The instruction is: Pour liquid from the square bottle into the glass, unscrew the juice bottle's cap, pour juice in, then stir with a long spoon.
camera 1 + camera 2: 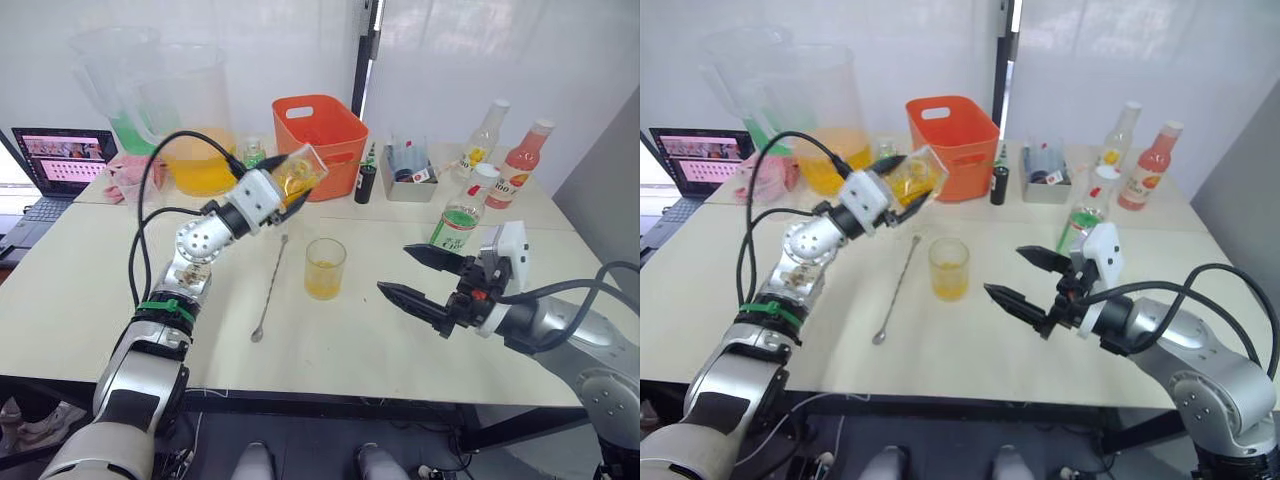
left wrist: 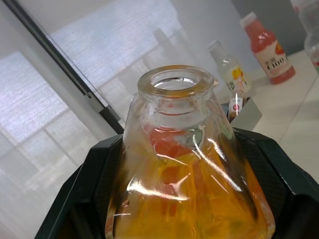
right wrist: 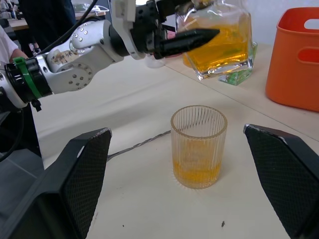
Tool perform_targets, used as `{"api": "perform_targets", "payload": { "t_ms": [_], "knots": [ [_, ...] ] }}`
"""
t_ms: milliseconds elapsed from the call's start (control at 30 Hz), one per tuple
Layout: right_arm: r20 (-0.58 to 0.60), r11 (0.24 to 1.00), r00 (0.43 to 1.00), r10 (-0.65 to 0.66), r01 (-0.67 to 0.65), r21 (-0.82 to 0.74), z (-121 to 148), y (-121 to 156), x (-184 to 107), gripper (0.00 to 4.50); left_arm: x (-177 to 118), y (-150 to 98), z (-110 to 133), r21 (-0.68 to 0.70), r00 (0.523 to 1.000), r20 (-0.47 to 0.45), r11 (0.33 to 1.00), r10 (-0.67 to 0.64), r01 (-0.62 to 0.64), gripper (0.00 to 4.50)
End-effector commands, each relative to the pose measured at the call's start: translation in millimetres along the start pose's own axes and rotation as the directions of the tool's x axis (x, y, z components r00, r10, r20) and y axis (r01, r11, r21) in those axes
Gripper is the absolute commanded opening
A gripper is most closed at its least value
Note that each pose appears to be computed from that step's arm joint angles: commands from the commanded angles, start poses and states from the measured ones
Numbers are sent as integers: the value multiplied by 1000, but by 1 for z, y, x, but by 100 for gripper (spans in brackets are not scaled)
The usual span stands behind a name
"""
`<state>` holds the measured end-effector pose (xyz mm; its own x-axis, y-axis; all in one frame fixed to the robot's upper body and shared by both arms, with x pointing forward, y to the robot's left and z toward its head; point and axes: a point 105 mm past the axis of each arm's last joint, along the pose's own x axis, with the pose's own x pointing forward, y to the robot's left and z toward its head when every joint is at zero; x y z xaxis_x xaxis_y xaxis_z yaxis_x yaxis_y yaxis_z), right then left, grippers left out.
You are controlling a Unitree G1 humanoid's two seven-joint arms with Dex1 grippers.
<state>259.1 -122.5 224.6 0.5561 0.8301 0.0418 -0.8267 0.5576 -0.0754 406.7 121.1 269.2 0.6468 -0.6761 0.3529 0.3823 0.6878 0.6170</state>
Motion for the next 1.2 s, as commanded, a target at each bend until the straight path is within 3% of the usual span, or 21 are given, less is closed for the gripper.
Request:
{"api": "perform_targets", "payload": {
  "t_ms": [33,267,333,467,700,1000,1200],
  "knots": [
    [35,999,999,39,-39,-20,11,5,2,450,-3,31,28,-102,991,75,989,115,-107,278],
    [40,997,997,71,-70,-21,14,5,7,450,-31,75,-17,-312,911,-225,861,345,-403,278],
    [42,997,996,76,-75,-21,15,4,9,450,-39,80,-32,-310,883,-309,840,354,-445,278],
    [46,996,995,85,-85,-19,16,6,12,450,-51,89,-50,-325,839,-391,796,379,-511,278],
    [57,996,994,89,-89,-12,18,7,16,450,-69,108,-68,-289,792,-449,771,414,-567,278],
    [62,996,994,86,-86,-12,17,7,16,450,-79,127,-69,-215,746,-463,756,479,-619,278],
    [67,996,994,90,-89,-9,17,9,17,450,-78,118,-76,-231,754,-485,768,442,-598,278]
  ]
}}
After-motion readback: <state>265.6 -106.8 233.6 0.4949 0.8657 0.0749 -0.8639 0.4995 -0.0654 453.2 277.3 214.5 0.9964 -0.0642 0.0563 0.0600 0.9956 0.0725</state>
